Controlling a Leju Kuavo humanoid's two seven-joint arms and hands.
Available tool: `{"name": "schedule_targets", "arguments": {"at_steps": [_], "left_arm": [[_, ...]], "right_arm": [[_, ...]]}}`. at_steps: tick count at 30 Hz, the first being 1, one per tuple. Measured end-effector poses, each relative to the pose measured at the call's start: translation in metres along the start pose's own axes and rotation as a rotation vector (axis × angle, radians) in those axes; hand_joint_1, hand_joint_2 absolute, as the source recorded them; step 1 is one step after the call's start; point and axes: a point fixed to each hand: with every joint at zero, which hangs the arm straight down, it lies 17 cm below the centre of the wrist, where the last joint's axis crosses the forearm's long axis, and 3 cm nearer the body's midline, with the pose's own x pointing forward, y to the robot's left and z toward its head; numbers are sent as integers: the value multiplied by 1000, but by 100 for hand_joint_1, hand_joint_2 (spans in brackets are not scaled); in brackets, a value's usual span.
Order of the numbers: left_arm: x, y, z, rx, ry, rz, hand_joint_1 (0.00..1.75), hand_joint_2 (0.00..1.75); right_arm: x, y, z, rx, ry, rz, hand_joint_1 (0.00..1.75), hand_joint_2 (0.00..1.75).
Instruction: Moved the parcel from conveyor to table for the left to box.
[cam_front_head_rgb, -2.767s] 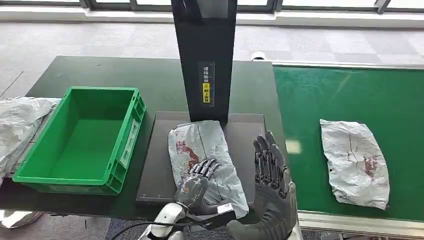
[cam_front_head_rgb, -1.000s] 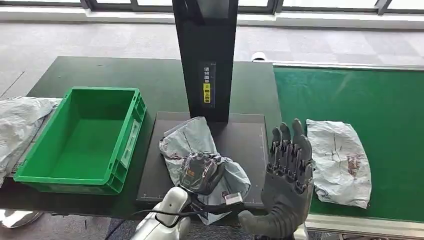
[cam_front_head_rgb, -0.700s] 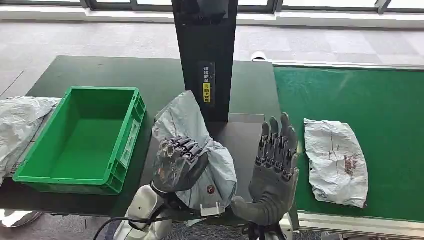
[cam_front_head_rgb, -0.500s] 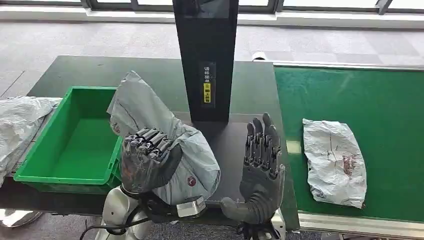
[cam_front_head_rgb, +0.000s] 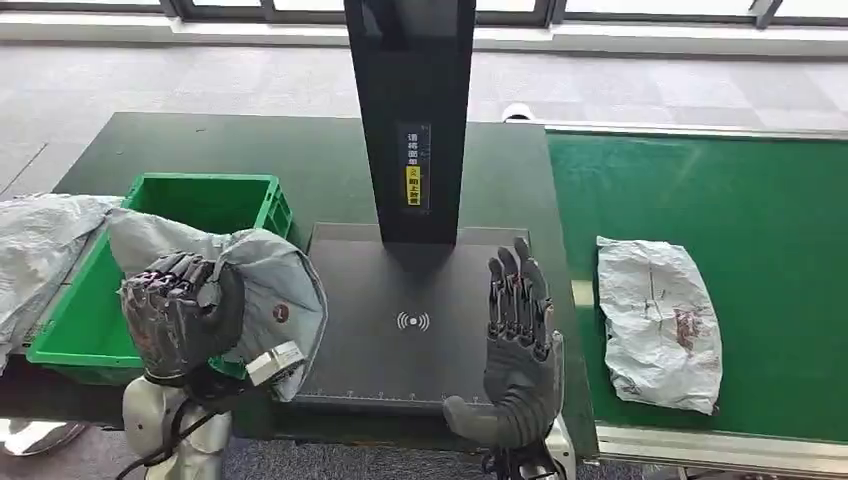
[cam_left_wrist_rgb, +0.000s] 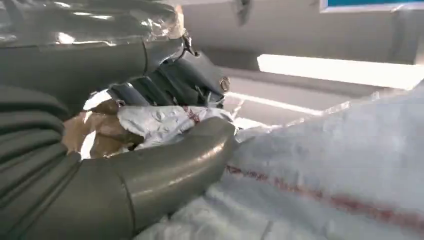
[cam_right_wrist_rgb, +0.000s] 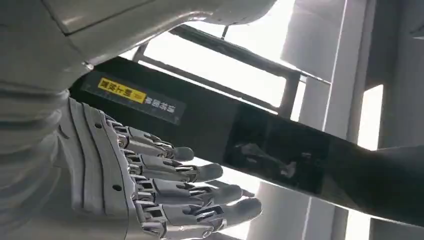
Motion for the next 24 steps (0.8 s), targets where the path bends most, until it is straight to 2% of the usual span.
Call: {"name": "schedule_targets", "arguments": {"at_steps": [5,11,15,21,22,23,24], "left_arm": [[-72,-41,17,-79,200,-12,175,175],[-149,-94,17,-181,387,7,175,175],[-178,-111,6,-215,451,6,175,175],[-191,-124,6,-254,480,12,175,175],[-192,-125,6,-260,483,13,154,175],[-193,-126,6,-259,490,17,9,175],[-195,-126,6,-255,502,26,0,175]], "right_arm": [[-3,-2,3,0,13,-1,0,175],[-2,-1,4,5,9,4,0,175],[-2,-1,4,8,5,8,0,175],[-2,-1,5,9,6,9,0,175],[-2,-1,5,9,6,9,0,175],[-2,-1,5,9,6,9,0,175],[-2,0,5,9,6,9,0,175]]}}
